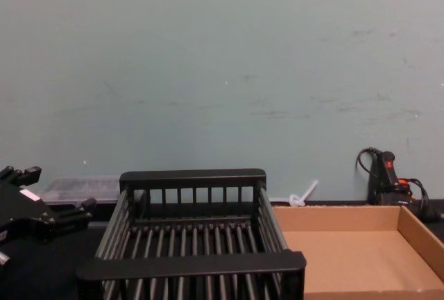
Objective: Pick up the white tape and place it into the black box , Pick up the silver tape and place it into the brown box.
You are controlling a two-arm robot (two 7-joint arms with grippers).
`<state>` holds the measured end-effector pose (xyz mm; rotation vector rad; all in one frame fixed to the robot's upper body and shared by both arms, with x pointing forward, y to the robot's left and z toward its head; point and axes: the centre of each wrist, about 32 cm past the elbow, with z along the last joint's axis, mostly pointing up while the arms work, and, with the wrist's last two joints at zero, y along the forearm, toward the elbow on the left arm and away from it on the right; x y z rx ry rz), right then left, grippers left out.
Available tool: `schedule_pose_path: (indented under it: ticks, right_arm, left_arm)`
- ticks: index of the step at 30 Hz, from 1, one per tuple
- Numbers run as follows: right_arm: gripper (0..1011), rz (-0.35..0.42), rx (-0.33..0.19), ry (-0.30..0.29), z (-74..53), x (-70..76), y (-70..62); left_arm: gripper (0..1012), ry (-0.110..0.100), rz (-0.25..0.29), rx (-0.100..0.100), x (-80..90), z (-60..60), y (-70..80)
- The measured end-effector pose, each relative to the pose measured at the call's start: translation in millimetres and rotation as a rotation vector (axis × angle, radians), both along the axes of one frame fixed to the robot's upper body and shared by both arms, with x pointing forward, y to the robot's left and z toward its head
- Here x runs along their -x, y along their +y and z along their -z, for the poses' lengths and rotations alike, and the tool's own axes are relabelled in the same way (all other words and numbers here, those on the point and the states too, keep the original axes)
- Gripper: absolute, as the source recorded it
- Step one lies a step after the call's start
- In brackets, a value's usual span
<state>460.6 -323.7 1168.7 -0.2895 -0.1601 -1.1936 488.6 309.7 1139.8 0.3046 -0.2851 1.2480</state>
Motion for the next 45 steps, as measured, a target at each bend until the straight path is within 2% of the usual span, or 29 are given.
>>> schedule_pose_path:
  ticks: [4,11,21,31,45]
  right_arm:
    - [1002,-0.022,-0.028,0.061,-7.4,10.6,-4.9]
    - [1002,-0.058,-0.037,0.156,-13.0,24.5,-9.1]
    - [1002,-0.094,-0.012,0.263,-7.5,42.9,-9.0]
    - [1003,-0.129,0.002,0.370,0.1,41.6,-7.6]
    - [1002,-0.140,0.009,0.431,12.6,37.0,-4.7]
  left_arm:
    - [1001,0.000,0.000,0.000,0.0,0.0,0.0]
    - [1001,0.000,0.000,0.000,0.0,0.0,0.0]
    - [1001,0.000,0.000,0.000,0.0,0.0,0.0]
    - [1001,0.000,0.000,0.000,0.0,0.0,0.0]
    - [1001,0.000,0.000,0.000,0.0,0.0,0.0]
